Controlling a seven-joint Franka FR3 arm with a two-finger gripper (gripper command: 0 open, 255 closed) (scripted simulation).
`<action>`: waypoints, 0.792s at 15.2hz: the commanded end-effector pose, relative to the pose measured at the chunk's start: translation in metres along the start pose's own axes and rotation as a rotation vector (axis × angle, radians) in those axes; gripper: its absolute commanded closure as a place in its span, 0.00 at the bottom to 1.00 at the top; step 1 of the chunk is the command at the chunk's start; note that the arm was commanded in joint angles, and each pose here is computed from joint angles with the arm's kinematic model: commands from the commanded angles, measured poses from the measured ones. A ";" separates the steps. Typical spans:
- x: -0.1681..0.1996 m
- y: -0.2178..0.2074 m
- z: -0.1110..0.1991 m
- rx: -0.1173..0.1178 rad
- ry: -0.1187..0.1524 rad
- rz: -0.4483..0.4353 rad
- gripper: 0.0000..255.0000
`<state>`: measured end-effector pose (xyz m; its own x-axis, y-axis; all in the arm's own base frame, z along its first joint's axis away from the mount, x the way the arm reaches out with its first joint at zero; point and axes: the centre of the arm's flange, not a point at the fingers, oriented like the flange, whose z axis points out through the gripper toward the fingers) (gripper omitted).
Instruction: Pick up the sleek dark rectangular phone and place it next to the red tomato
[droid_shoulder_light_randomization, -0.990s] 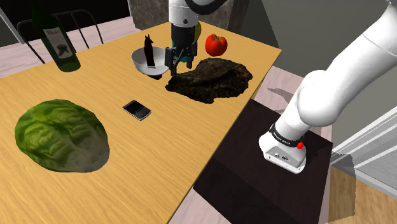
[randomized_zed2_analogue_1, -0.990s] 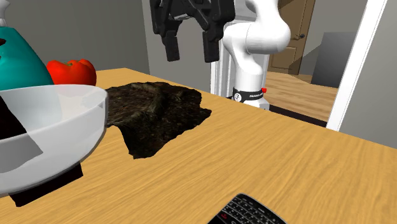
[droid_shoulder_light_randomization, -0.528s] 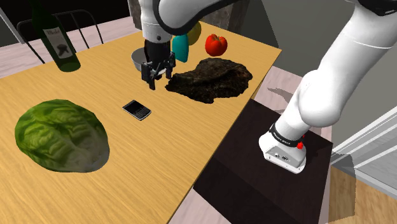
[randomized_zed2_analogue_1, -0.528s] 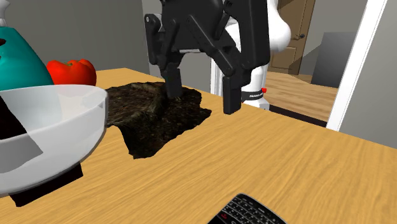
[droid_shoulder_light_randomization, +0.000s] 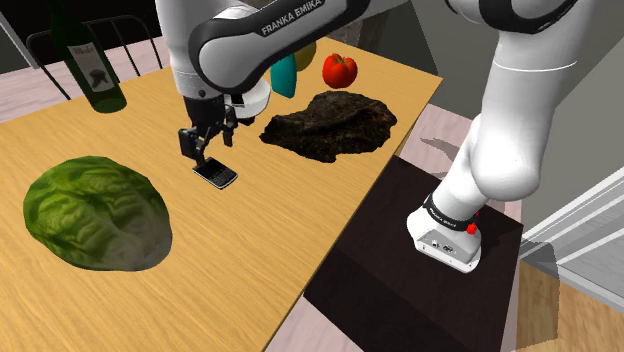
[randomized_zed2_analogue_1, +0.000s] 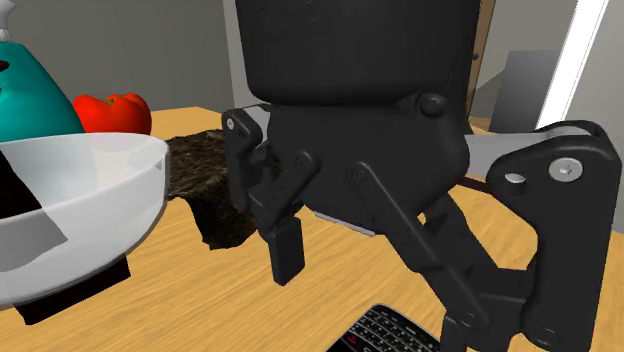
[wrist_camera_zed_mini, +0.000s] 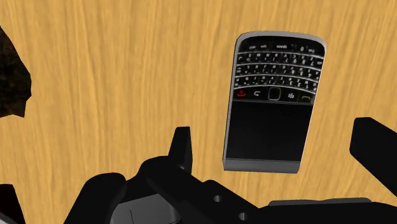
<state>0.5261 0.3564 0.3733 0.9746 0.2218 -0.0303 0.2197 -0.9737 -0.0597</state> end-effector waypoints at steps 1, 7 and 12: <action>0.009 -0.011 0.009 -0.003 0.002 -0.014 0.00; 0.009 -0.011 0.041 -0.003 0.002 -0.014 0.00; 0.009 -0.011 0.049 -0.003 0.002 -0.014 0.00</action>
<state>0.5307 0.3717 0.3247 0.9715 0.2355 -0.0272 0.2337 -0.9706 -0.0575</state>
